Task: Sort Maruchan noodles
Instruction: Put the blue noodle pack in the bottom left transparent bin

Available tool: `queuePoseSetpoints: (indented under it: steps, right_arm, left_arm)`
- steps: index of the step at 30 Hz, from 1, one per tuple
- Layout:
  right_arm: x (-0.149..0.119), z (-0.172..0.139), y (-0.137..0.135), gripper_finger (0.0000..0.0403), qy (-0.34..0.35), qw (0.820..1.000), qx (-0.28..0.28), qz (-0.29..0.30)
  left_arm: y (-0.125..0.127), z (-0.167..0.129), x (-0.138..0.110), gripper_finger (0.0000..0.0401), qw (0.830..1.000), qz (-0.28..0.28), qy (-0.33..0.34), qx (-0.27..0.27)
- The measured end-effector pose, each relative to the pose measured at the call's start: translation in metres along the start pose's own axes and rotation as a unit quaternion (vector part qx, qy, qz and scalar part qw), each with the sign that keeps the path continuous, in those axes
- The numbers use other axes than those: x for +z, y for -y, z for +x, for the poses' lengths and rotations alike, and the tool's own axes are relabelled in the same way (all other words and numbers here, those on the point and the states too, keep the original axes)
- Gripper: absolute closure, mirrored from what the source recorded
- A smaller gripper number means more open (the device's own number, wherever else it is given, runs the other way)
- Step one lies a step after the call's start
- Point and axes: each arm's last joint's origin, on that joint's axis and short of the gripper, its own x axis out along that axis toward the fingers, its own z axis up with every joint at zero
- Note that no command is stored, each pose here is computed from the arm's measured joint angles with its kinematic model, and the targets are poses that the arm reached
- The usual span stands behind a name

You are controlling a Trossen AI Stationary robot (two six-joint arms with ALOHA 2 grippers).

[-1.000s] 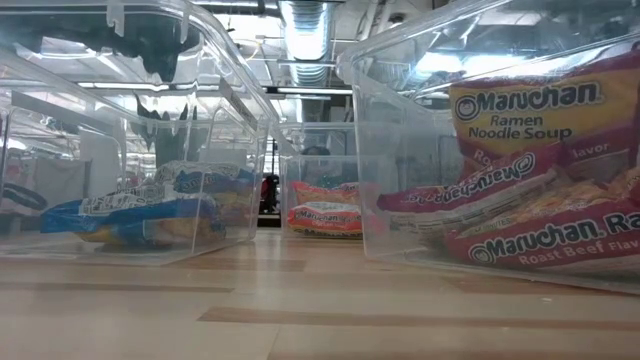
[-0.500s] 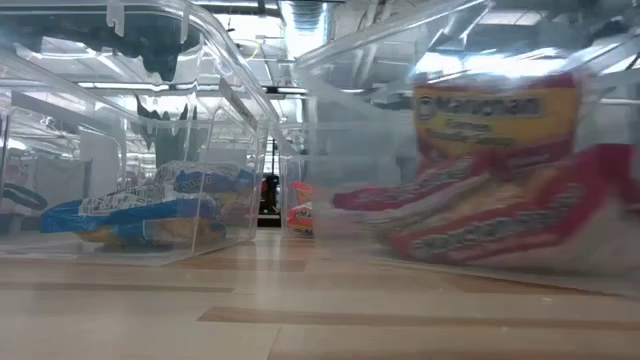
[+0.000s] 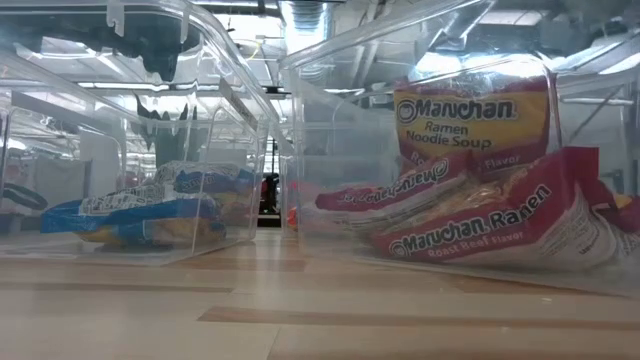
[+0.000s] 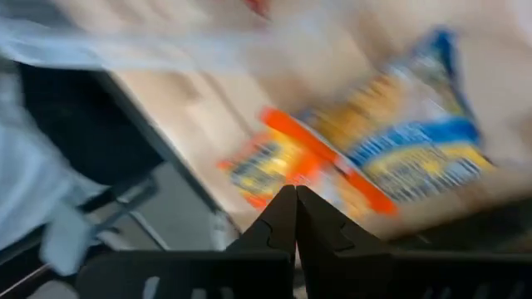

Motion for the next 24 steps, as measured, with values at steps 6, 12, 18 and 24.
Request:
queuePoseSetpoints:
  steps: [6, 12, 18, 24]
  right_arm:
    - [-0.015, 0.001, 0.017, 0.0376, -0.008, 0.993, -0.110, 0.043]
    - [-0.021, 0.005, 0.018, 0.0371, 0.010, 0.990, -0.137, 0.029]
    - [-0.021, 0.005, 0.018, 0.0366, 0.035, 0.989, -0.143, 0.022]
    - [-0.020, 0.005, 0.018, 0.0362, 0.049, 0.988, -0.146, 0.019]
  left_arm:
    - [0.000, 0.000, 0.000, 0.0401, 1.000, 0.000, 0.000, 0.000]
    - [0.000, 0.000, 0.000, 0.0401, 1.000, 0.000, -0.001, 0.000]
    - [0.000, 0.000, 0.000, 0.0401, 1.000, -0.003, 0.000, 0.000]
    - [0.000, 0.000, 0.000, 0.0401, 1.000, -0.003, -0.001, 0.000]
